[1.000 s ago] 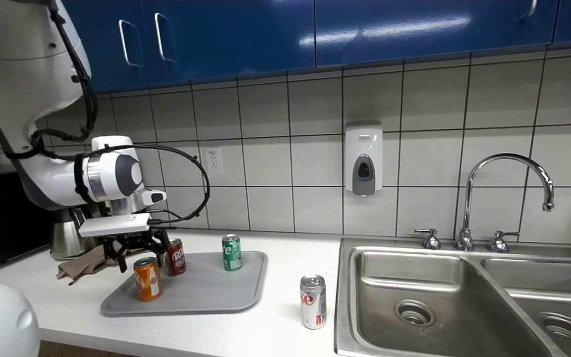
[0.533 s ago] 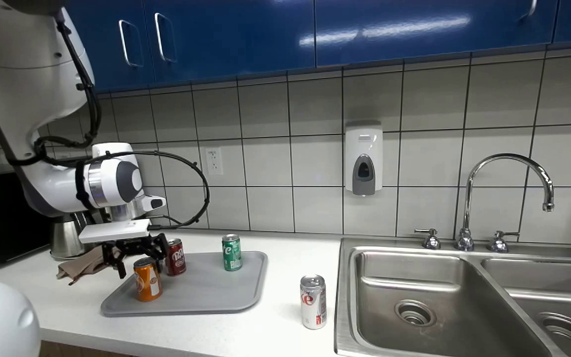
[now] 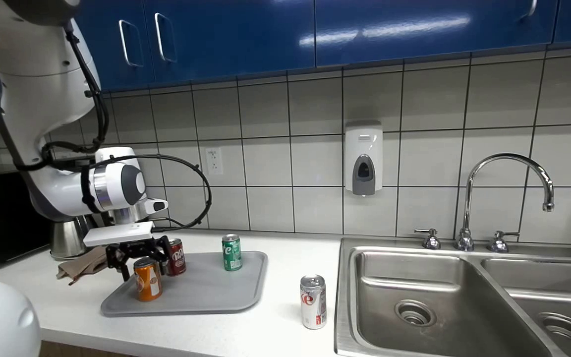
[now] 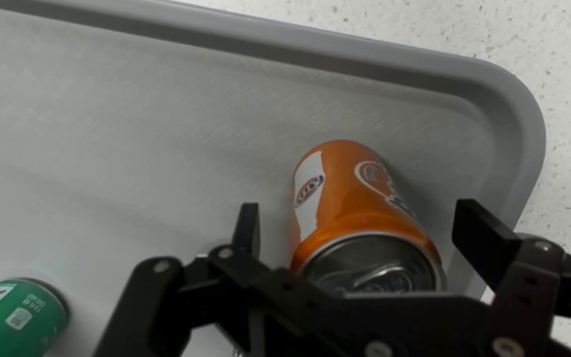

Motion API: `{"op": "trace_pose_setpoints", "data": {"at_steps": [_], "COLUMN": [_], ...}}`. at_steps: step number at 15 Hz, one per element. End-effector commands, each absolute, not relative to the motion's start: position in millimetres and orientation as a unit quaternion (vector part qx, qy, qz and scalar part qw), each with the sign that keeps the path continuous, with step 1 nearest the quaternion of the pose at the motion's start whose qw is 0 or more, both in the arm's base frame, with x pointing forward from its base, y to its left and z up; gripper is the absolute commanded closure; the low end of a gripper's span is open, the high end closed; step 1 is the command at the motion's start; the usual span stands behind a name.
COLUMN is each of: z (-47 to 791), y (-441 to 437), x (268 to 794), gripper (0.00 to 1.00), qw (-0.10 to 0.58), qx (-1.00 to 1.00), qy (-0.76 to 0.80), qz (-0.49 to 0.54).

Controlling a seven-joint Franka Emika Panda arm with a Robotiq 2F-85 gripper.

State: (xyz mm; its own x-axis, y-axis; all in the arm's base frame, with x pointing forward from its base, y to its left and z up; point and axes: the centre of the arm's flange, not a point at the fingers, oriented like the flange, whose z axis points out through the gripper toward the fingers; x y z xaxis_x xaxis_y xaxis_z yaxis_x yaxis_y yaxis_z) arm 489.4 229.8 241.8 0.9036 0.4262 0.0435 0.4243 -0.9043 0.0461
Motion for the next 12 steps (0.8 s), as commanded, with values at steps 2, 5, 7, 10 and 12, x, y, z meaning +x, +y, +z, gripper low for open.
{"op": "trace_pose_setpoints", "data": {"at_steps": [2,5,7,10,12], "z": [240.5,239.0,238.6,238.3,238.4], "y": [238.2,239.3,240.2,240.7,240.7], "x": [499.8,502.9,504.3,505.8,506.5], "gripper": [0.0,0.0,0.0,0.28,0.42], "qw": [0.03,0.031,0.031,0.03,0.03], "qx": [0.976,0.976,0.975,0.975,0.975], "qy": [0.214,0.215,0.216,0.216,0.217], "qz": [0.032,0.032,0.033,0.034,0.035]}}
